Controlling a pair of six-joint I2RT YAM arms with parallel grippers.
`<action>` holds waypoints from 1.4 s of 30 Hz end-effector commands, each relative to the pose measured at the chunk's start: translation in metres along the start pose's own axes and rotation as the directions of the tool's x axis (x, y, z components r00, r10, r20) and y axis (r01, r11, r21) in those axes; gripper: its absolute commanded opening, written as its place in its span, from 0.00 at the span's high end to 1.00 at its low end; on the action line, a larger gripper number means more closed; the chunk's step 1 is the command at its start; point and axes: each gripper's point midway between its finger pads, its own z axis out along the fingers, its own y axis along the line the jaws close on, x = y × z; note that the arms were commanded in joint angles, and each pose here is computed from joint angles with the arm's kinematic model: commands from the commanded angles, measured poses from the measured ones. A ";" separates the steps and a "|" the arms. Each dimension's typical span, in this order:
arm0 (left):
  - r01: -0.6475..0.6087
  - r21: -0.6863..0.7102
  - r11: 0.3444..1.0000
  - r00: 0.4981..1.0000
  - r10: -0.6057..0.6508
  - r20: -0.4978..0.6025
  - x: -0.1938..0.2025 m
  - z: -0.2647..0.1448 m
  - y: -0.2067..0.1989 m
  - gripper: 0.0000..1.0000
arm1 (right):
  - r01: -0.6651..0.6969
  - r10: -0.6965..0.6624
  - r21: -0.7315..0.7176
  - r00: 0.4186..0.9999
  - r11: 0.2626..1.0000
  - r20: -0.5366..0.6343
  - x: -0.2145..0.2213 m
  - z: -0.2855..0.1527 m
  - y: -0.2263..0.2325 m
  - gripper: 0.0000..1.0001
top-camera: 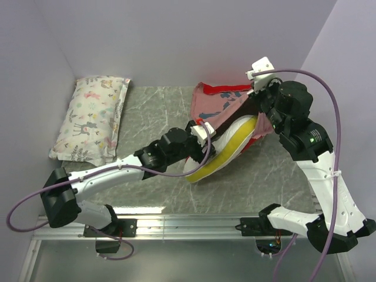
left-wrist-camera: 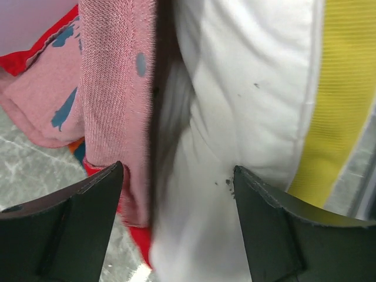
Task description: Put the pillow into the pillowcase
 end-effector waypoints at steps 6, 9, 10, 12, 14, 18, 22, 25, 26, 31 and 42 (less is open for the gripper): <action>-0.055 -0.227 0.972 0.993 0.077 0.090 -0.019 0.014 0.060 0.27 | -0.086 0.076 0.055 0.983 0.995 0.164 -0.047 -0.022 -0.022 1.00; -0.046 -0.228 0.973 0.991 0.074 0.116 -0.028 0.006 0.067 0.28 | -0.074 0.066 0.050 0.985 0.996 0.157 -0.040 -0.022 -0.018 1.00; -0.049 -0.205 0.977 0.988 0.078 0.135 -0.034 0.003 0.063 0.28 | -0.071 0.063 0.048 0.987 0.996 0.149 -0.035 -0.022 -0.016 1.00; -0.082 -0.181 0.980 0.982 0.110 0.151 -0.039 0.003 0.058 0.27 | -0.077 0.069 0.044 0.987 0.996 0.146 -0.033 -0.021 -0.014 1.00; -0.091 -0.175 0.980 0.984 0.116 0.137 -0.040 0.010 0.056 0.26 | -0.087 0.080 0.040 0.986 0.995 0.148 -0.034 -0.021 -0.013 1.00; -0.100 -0.134 0.986 0.987 0.115 0.109 -0.031 0.025 0.047 0.23 | -0.103 0.096 0.039 0.984 0.994 0.151 -0.038 -0.022 -0.014 1.00; -0.108 -0.067 0.992 0.985 0.115 0.127 -0.029 0.027 0.029 0.21 | -0.104 0.097 0.035 0.984 0.994 0.151 -0.038 -0.021 -0.013 1.00; -0.139 -0.057 0.989 0.983 0.144 0.113 -0.020 0.029 0.016 0.20 | -0.115 0.110 0.028 0.982 0.993 0.151 -0.040 -0.020 -0.012 1.00; -0.146 -0.066 0.987 0.984 0.152 0.098 -0.014 0.031 0.016 0.20 | -0.120 0.115 0.023 0.981 0.992 0.154 -0.041 -0.021 -0.011 1.00; -0.151 -0.222 0.963 0.987 0.134 -0.087 0.039 0.057 0.060 0.25 | -0.126 0.115 0.056 0.980 0.991 0.160 -0.040 -0.028 -0.019 1.00; -0.101 -0.356 0.929 0.989 0.056 -0.135 0.031 0.017 0.175 1.00 | 0.014 -0.014 0.243 1.000 0.970 -0.001 0.059 -0.022 -0.038 1.00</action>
